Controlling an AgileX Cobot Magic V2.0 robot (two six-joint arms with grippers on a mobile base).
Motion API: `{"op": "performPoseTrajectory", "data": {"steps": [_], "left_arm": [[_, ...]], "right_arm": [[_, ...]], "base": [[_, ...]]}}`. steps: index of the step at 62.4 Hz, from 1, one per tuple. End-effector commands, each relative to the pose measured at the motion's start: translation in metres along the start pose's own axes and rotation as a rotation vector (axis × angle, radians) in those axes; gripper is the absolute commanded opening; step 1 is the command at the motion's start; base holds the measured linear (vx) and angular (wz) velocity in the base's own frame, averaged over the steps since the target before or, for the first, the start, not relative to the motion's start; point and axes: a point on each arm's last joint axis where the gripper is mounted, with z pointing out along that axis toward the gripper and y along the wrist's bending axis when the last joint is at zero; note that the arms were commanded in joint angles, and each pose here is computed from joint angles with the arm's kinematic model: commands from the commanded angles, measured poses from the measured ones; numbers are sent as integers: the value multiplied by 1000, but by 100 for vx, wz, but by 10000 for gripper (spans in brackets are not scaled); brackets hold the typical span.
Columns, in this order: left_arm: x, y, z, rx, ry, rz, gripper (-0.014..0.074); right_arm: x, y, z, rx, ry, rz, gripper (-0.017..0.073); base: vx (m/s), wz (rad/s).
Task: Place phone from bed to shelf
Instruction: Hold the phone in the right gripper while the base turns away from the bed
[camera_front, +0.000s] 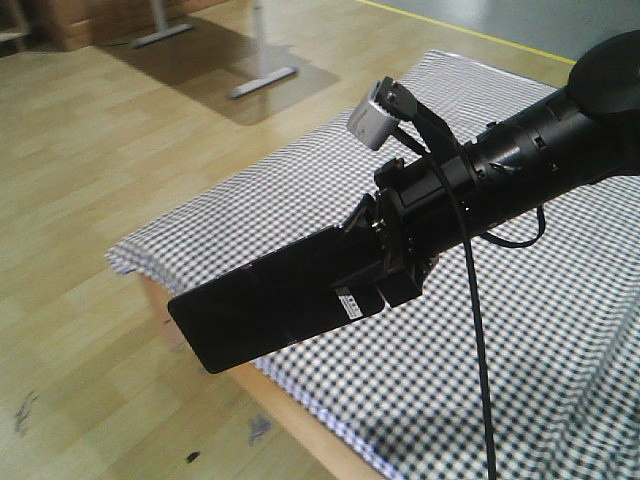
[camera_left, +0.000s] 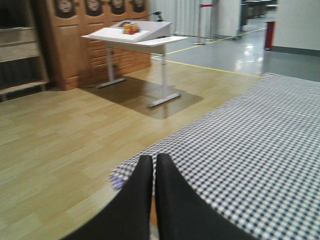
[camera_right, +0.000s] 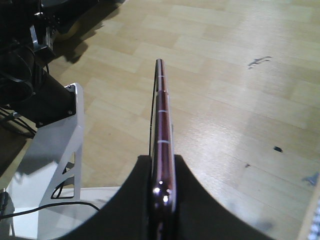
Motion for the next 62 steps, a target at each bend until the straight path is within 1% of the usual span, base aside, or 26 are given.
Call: {"op": "performPoseTrajectory", "data": {"steps": [1, 42, 62], "left_arm": [[-14, 2, -3, -10, -107, -14, 1], [-14, 2, -3, -10, -107, -14, 1], [-14, 2, -3, -10, -107, -14, 1]], "right_arm": [[-12, 21, -15, -65, -68, -36, -3], [-12, 21, -15, -65, -68, -36, -3], [-12, 21, -15, -65, -68, -36, -3]], "base": [[-15, 59], [-15, 60], [-12, 43]]}}
